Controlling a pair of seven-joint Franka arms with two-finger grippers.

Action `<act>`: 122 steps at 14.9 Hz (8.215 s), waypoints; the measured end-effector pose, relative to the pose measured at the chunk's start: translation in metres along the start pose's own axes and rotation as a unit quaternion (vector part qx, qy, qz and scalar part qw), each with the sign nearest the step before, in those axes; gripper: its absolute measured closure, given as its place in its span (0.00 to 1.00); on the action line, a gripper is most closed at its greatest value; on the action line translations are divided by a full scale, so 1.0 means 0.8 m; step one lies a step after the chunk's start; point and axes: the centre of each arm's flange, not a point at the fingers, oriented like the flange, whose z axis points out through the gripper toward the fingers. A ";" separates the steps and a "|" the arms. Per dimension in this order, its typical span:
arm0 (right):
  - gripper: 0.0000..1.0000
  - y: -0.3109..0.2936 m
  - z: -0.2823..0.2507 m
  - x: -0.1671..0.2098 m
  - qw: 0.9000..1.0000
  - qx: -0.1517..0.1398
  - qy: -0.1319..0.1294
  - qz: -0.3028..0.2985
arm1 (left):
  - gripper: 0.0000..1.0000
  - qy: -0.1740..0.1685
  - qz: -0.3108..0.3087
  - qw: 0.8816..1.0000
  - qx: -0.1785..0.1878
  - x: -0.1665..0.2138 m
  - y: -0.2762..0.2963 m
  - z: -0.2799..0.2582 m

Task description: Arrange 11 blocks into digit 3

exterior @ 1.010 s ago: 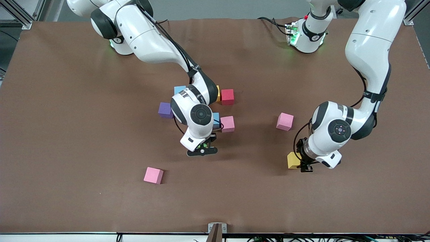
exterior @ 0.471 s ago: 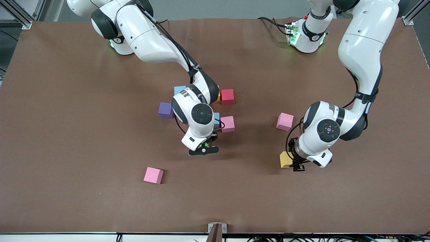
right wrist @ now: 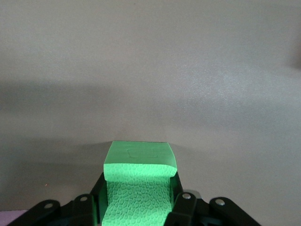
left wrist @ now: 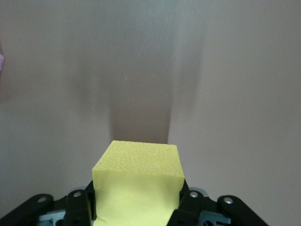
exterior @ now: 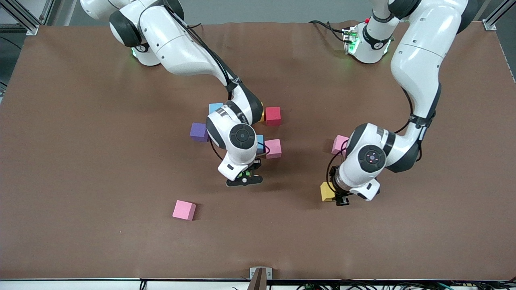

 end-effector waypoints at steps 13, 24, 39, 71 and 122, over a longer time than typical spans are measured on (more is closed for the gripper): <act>0.00 0.025 -0.032 0.028 0.999 0.024 0.017 0.022 | 0.41 -0.024 0.020 0.999 -0.003 -0.125 -0.050 -0.003; 0.00 0.213 -0.117 0.068 0.989 -0.031 -0.055 0.132 | 0.41 -0.055 0.008 0.998 -0.014 -0.200 -0.082 0.030; 0.00 0.323 -0.149 -0.003 0.979 -0.031 -0.073 0.190 | 0.41 -0.068 0.014 0.998 -0.009 -0.263 -0.143 0.060; 0.00 0.526 -0.415 -0.100 0.992 0.040 -0.111 0.050 | 0.00 -0.059 0.032 0.998 0.005 -0.271 -0.143 0.033; 0.00 0.579 -0.490 -0.147 0.999 0.011 -0.040 0.023 | 0.32 0.010 0.225 0.973 0.044 0.106 -0.196 0.013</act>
